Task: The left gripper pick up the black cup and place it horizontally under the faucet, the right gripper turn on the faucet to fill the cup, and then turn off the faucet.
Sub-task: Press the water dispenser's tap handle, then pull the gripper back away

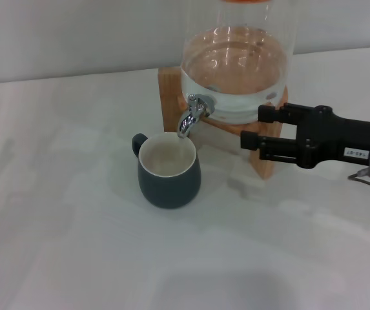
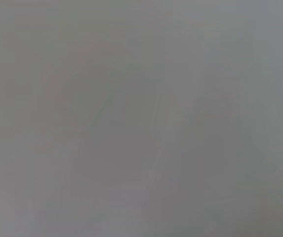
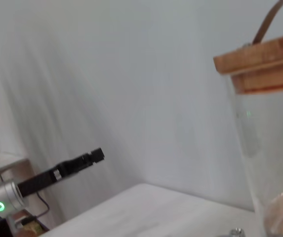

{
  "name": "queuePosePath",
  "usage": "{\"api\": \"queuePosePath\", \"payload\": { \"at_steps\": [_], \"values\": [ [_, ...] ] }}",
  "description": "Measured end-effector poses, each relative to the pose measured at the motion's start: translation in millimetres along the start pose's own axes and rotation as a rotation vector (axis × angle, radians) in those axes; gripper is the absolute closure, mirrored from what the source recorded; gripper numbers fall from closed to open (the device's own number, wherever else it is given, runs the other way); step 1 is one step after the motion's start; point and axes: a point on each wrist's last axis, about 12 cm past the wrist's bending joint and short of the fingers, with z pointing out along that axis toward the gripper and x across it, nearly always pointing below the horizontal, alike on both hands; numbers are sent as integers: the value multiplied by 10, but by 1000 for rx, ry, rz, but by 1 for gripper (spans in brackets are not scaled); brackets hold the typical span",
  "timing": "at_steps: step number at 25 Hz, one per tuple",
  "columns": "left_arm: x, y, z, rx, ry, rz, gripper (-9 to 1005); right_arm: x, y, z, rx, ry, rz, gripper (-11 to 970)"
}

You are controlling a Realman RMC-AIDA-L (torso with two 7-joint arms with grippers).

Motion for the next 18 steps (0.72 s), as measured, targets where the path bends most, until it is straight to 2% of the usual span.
{"api": "queuePosePath", "payload": {
  "at_steps": [10,18],
  "values": [
    [6,6,-8,18,33,3,119,53,-24,84,43,21,5,208],
    [-39,-1,12,28,22,20,119,83,3,126,36,30,10,208]
  ]
}}
